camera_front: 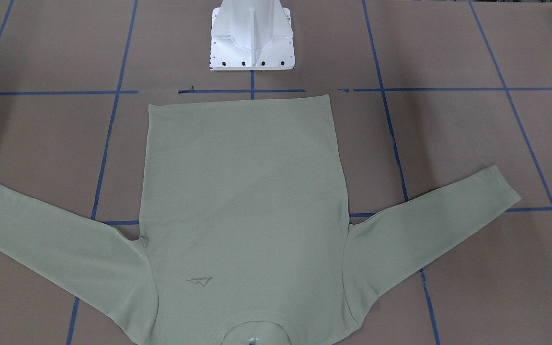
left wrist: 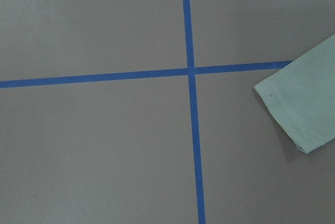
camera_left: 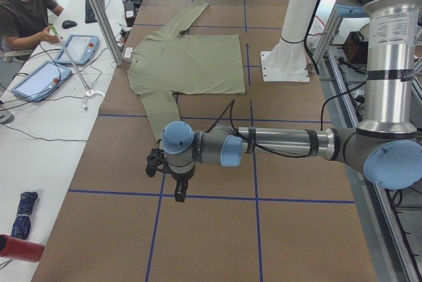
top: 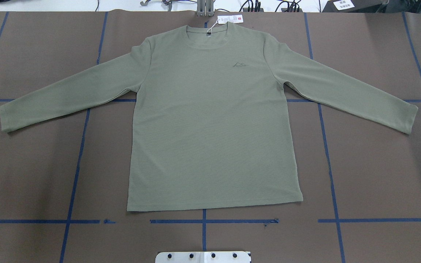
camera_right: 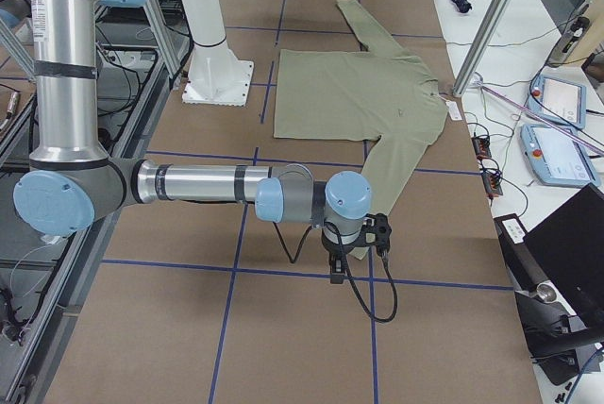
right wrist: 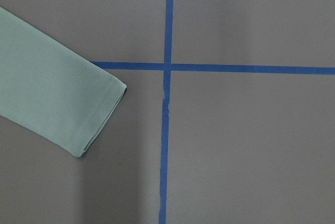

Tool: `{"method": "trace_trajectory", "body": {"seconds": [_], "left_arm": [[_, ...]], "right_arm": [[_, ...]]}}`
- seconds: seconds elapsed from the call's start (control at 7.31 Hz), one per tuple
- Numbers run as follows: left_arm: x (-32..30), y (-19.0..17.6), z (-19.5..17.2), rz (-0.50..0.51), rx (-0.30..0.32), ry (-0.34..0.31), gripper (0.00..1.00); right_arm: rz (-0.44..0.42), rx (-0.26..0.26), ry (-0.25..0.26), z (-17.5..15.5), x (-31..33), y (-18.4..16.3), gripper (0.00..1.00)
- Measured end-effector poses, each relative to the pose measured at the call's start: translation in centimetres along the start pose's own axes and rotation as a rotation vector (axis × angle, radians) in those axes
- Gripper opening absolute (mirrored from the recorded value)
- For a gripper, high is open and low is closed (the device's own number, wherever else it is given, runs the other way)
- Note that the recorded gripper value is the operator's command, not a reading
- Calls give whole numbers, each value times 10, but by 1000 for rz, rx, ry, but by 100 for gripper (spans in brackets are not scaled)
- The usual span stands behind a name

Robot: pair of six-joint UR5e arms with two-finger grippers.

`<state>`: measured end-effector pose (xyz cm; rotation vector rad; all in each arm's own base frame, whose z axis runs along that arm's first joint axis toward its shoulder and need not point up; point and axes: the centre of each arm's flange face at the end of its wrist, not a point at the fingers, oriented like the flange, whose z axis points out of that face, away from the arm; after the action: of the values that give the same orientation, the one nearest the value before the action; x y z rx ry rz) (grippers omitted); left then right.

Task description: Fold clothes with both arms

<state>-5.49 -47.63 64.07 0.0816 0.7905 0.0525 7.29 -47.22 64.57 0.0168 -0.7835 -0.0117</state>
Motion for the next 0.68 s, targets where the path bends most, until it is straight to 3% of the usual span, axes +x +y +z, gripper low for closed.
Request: {"method": "trace_trajectory", "body": {"seconds": [0.41, 0.68], "left_arm": [[7, -6, -6, 16, 15, -2, 100], [23, -28, -20, 60, 60, 0, 100]], "right_arm": [[-5, 11, 6, -3, -3, -6, 100], [-62, 33, 8, 0, -22, -20, 100]]}}
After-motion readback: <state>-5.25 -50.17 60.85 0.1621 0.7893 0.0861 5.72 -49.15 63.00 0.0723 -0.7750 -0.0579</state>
